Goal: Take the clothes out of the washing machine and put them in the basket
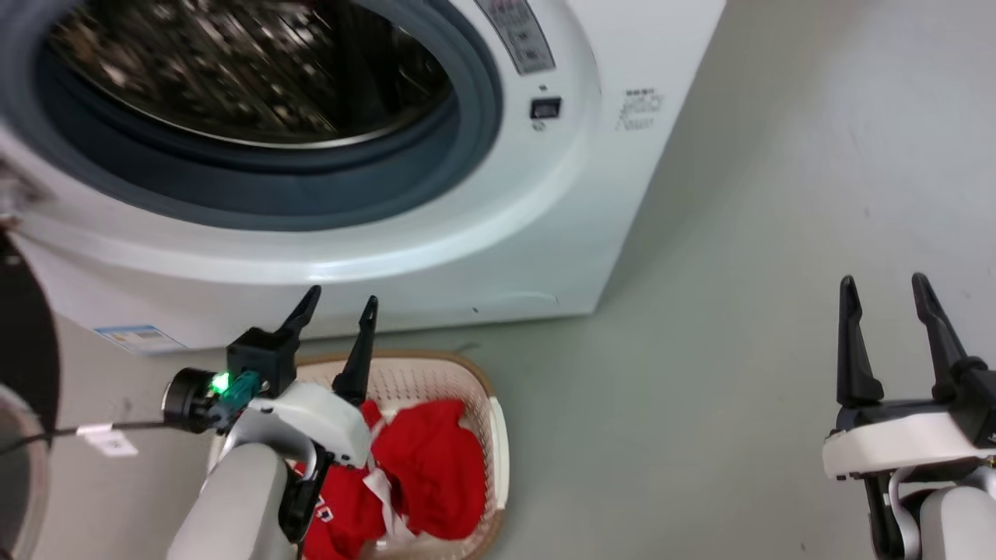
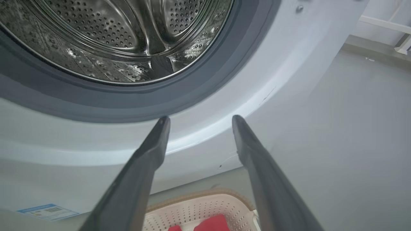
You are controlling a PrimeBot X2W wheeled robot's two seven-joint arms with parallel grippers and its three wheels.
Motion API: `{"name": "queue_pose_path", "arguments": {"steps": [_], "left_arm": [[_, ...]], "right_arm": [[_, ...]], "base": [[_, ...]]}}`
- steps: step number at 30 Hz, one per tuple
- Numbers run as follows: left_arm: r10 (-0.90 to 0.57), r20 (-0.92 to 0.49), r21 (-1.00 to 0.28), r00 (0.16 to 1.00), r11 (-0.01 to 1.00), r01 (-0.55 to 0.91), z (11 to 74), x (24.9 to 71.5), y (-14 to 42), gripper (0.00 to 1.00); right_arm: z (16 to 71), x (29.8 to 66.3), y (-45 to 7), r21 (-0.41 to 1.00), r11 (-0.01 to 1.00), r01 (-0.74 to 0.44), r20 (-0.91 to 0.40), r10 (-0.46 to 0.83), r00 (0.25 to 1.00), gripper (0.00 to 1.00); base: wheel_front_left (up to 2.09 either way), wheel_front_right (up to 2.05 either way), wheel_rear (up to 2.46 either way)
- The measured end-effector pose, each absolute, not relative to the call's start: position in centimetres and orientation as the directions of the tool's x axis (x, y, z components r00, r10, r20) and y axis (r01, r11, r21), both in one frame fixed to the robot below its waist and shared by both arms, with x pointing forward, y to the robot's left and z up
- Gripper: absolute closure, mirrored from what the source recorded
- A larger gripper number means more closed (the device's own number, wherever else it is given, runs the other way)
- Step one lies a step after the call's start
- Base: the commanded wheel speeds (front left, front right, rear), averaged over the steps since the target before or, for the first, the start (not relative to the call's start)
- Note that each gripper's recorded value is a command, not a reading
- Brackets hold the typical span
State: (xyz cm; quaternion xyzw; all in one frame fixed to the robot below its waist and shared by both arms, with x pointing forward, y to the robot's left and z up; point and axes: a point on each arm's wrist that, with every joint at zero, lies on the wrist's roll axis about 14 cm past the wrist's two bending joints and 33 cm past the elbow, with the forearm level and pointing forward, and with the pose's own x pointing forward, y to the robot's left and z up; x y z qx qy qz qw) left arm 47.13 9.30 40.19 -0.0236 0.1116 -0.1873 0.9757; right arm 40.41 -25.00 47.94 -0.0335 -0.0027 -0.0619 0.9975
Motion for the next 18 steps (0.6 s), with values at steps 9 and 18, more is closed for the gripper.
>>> {"name": "queue_pose_path", "arguments": {"steps": [9, 18], "left_arm": [[-0.223, 0.023, 0.005, 0.975, 0.975, 0.223, 49.1, 43.1, 14.2, 0.00], [-0.063, 0.154, 0.019, 0.986, 0.998, 0.061, 53.2, 37.0, 17.9, 0.00]], "right_arm": [[50.9, 38.4, -23.0, -0.035, 0.997, 0.075, 0.089, -0.072, 0.993, 0.00], [52.5, 35.8, -21.5, -0.010, 0.999, 0.033, 0.138, -0.031, 0.990, 0.00]], "base": [[0.00, 0.00, 0.00], [0.00, 0.00, 0.00]]}}
